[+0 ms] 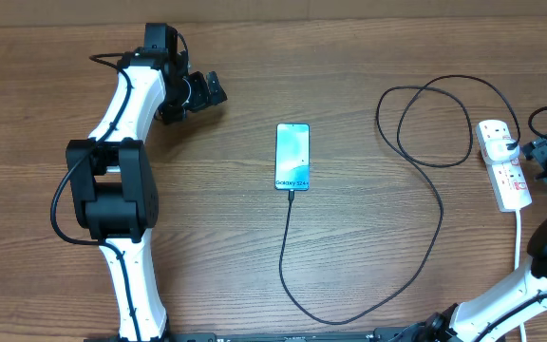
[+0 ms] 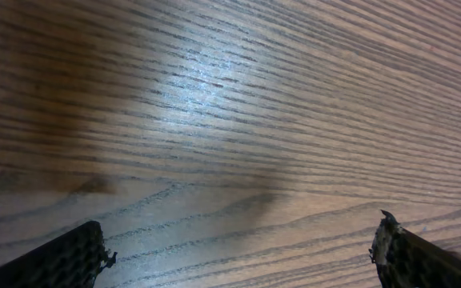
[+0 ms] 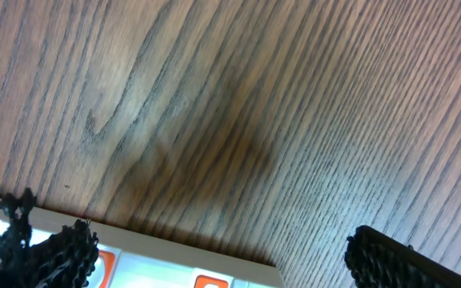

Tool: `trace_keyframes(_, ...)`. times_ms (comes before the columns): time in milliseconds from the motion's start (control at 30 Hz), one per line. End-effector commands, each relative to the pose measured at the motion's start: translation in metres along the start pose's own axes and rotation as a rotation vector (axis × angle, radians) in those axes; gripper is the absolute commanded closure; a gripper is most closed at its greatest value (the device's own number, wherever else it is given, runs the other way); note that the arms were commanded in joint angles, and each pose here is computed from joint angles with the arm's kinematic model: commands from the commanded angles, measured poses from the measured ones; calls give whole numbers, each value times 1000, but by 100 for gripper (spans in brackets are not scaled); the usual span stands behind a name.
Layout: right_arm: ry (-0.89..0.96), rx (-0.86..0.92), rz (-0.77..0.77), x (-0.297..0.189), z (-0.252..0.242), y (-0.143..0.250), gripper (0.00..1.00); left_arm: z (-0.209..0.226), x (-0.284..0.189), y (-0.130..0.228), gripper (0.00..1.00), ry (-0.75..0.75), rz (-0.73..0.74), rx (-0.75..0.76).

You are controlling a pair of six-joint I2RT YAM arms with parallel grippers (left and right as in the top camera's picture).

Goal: Plug charger to phone and switch on socket

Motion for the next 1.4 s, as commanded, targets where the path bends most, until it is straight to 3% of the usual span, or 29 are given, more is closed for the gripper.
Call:
trace_keyframes(0, 1, 1, -4, 1, -2, -1, 0, -7, -11, 0, 0, 7, -24, 17)
trace_keyframes(567, 44, 8, -46, 1, -6, -7, 0, -7, -11, 0, 1, 8, -24, 17)
trace_keyframes(867, -132, -108, 8, 0, 11, 0, 0, -7, -11, 0, 0, 7, -24, 17)
trace_keyframes(1367, -99, -101, 35, 1, 7, 5, 0, -7, -11, 0, 0, 7, -24, 17)
Point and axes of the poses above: each gripper's point midway between its finger pads, its own x axis out along the fingers, its own z axis along the line the jaws close on, y = z × x, the point moved 7 cm from there along -x, back along the fingers, and after that the axes turned 15 degrees about -x, right-handed, at the moved point
